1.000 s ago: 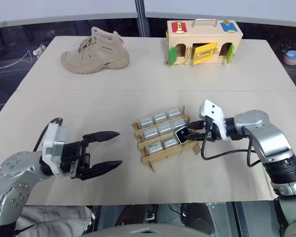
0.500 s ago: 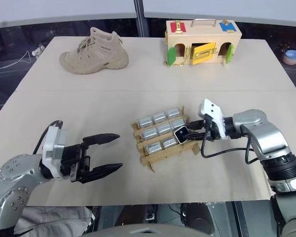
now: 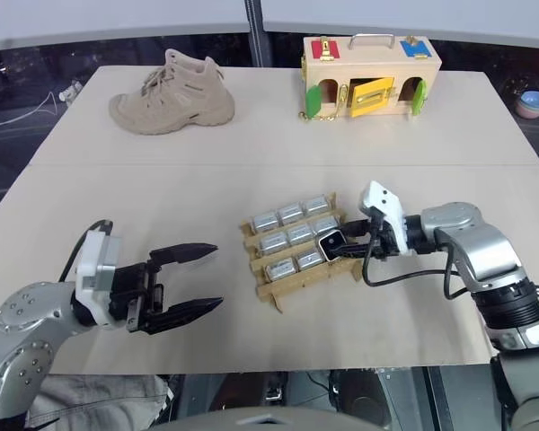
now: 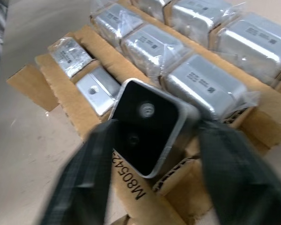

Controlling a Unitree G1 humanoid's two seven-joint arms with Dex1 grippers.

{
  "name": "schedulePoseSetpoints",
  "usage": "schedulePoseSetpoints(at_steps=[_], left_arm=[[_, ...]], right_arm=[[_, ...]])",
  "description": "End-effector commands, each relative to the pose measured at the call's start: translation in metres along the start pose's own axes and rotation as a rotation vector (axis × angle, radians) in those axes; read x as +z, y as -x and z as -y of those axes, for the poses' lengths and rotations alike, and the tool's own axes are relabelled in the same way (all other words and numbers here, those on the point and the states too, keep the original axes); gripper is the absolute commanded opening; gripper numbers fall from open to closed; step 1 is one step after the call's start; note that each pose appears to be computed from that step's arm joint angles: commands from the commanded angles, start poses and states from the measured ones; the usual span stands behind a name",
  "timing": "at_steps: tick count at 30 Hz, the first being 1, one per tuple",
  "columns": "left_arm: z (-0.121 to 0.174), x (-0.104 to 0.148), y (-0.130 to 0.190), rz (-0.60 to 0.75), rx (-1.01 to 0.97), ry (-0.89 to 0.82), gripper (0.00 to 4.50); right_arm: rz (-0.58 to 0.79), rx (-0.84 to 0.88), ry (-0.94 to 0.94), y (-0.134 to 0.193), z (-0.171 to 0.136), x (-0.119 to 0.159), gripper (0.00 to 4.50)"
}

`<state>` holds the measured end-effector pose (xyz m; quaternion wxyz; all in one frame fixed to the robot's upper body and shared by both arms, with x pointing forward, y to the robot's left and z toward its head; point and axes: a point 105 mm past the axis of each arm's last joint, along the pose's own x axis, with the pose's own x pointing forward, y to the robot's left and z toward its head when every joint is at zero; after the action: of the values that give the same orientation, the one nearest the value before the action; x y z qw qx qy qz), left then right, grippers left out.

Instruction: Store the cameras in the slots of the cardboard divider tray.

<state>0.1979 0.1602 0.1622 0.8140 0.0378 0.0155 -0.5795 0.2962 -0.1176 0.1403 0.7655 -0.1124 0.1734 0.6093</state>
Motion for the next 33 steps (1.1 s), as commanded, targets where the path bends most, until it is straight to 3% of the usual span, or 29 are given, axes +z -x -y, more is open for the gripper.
schedulePoseSetpoints(at_steps=[1, 22, 25, 33], left_arm=[[0.004, 0.007, -0.001, 0.014, -0.014, -0.039, 4.46], [0.003, 0.007, -0.001, 0.015, -0.001, -0.049, 4.46], [0.004, 0.007, -0.001, 0.015, 0.003, -0.050, 4.46], [0.003, 0.008, 0.000, 0.015, 0.007, -0.051, 4.46]], right_arm=[[0.015, 0.014, 0.050, 0.002, -0.006, 0.006, 0.82], [0.016, 0.043, 0.078, -0.002, -0.007, 0.006, 0.82], [0.018, 0.045, 0.085, 0.000, -0.007, 0.008, 0.56], [0.085, 0.043, 0.199, 0.009, -0.007, 0.030, 0.56]])
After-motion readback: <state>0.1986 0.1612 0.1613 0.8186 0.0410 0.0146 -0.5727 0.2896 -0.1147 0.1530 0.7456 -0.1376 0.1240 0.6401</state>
